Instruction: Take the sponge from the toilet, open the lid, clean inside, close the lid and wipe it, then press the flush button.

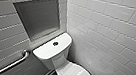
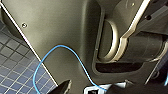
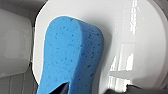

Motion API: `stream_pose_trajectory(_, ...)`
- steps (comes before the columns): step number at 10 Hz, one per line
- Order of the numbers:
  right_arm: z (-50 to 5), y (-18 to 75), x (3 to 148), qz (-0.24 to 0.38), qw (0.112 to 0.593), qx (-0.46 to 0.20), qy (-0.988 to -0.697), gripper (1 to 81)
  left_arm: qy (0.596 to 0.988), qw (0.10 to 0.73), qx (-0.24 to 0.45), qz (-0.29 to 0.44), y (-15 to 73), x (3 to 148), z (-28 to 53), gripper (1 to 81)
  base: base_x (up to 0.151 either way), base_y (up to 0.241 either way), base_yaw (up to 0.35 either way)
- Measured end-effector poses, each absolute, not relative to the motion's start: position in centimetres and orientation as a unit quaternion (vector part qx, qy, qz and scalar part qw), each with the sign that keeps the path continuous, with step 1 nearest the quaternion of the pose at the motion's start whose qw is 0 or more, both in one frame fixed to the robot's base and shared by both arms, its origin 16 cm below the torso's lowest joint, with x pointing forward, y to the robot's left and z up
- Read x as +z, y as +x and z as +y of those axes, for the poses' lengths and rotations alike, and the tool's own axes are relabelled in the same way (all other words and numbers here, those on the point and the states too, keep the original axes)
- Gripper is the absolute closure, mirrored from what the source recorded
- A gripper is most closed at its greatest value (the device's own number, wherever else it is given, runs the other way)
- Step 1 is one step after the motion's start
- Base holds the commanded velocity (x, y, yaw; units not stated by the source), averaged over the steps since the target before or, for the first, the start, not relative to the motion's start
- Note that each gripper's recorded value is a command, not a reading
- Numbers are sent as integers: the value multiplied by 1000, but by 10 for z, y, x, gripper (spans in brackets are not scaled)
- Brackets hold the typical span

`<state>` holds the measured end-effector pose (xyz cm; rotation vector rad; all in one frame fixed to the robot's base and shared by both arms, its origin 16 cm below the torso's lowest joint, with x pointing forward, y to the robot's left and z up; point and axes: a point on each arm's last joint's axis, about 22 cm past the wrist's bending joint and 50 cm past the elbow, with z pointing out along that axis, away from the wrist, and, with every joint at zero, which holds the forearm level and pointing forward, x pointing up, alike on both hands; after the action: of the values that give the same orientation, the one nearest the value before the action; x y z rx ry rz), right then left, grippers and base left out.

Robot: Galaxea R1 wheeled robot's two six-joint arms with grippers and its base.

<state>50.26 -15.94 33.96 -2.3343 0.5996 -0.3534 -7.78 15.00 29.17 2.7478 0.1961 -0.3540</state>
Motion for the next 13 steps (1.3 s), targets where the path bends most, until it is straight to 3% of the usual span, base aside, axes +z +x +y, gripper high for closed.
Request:
stream_pose_trajectory(5, -153, 518, 346, 226, 353, -146, -896, 10, 973, 181, -125, 69, -78, 291, 148, 10, 0, 0, 0)
stream_pose_trajectory(9, -109, 525, 354, 210, 381, -141, -889, 10, 974, 175, -126, 67, -79, 290, 154, 10, 0, 0, 0)
stream_pose_trajectory(13, -99, 525, 338, 208, 371, -139, -895, 10, 974, 174, -126, 67, -79, 290, 153, 10, 0, 0, 0)
